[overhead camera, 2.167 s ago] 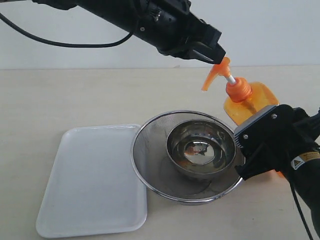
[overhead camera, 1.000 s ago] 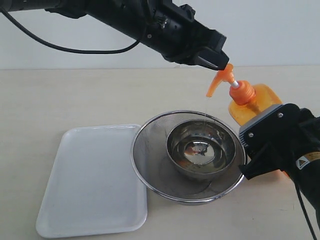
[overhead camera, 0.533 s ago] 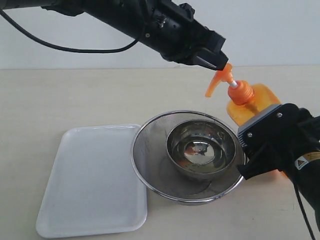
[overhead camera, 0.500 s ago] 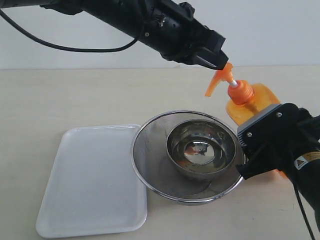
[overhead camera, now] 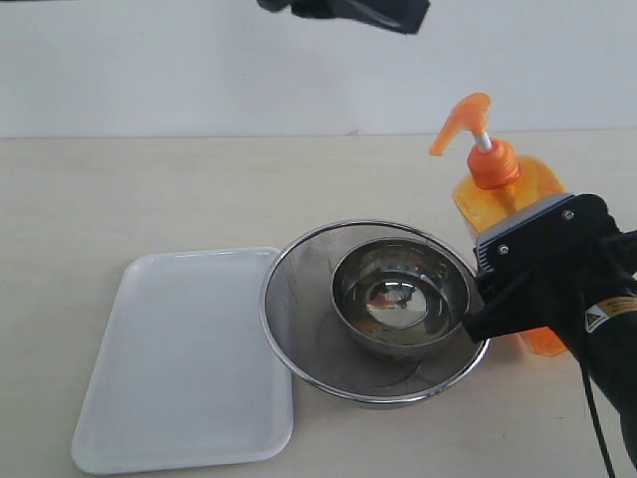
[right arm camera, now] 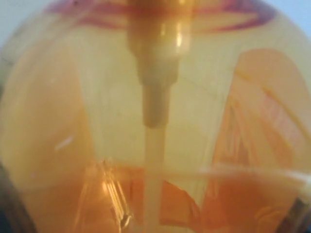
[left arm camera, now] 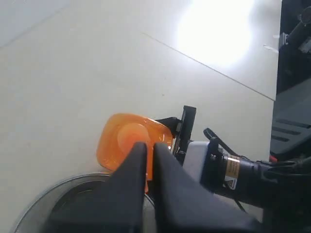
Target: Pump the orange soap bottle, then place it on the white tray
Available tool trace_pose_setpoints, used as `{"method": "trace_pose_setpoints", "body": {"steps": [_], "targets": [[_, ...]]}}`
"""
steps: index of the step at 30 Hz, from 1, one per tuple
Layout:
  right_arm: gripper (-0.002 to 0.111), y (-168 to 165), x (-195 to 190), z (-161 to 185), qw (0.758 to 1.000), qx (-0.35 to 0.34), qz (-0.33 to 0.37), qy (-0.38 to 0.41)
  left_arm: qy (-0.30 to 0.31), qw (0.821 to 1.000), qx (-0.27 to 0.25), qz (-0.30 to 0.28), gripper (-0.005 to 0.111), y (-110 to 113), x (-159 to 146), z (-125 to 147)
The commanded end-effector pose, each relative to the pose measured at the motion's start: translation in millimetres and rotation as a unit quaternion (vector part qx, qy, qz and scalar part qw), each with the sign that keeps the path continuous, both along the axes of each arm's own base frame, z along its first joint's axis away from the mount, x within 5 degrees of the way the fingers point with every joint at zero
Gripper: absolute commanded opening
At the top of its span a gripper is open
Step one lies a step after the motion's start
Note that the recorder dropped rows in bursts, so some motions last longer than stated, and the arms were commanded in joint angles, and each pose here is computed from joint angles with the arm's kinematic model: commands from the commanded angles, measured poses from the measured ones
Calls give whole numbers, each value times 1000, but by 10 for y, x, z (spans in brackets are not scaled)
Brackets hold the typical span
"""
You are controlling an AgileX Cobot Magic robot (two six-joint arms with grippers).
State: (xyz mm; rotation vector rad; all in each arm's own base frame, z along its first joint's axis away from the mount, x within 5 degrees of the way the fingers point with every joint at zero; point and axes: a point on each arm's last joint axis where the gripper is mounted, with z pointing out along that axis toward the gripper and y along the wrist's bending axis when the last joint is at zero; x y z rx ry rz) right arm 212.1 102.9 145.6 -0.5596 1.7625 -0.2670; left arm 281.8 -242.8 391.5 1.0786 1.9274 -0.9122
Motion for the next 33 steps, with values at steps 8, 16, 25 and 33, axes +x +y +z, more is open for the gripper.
{"method": "trace_pose_setpoints", "body": {"steps": [8, 16, 25, 33], "targets": [[2, 0, 25, 97, 995, 91, -27, -28, -52, 998, 9, 31, 5, 596, -790, 336], [2, -43, 28, 89, 986, 151, -65, -20, -101, 985, -62, 122, 5, 1196, -1534, 9], [2, -125, 24, 66, 972, 199, -124, -12, -115, 945, -188, 241, 5, 1735, -2087, -745], [2, -125, 20, 49, 966, 222, -132, -1, -134, 924, -209, 289, 5, 1942, -2239, -1219]]}}
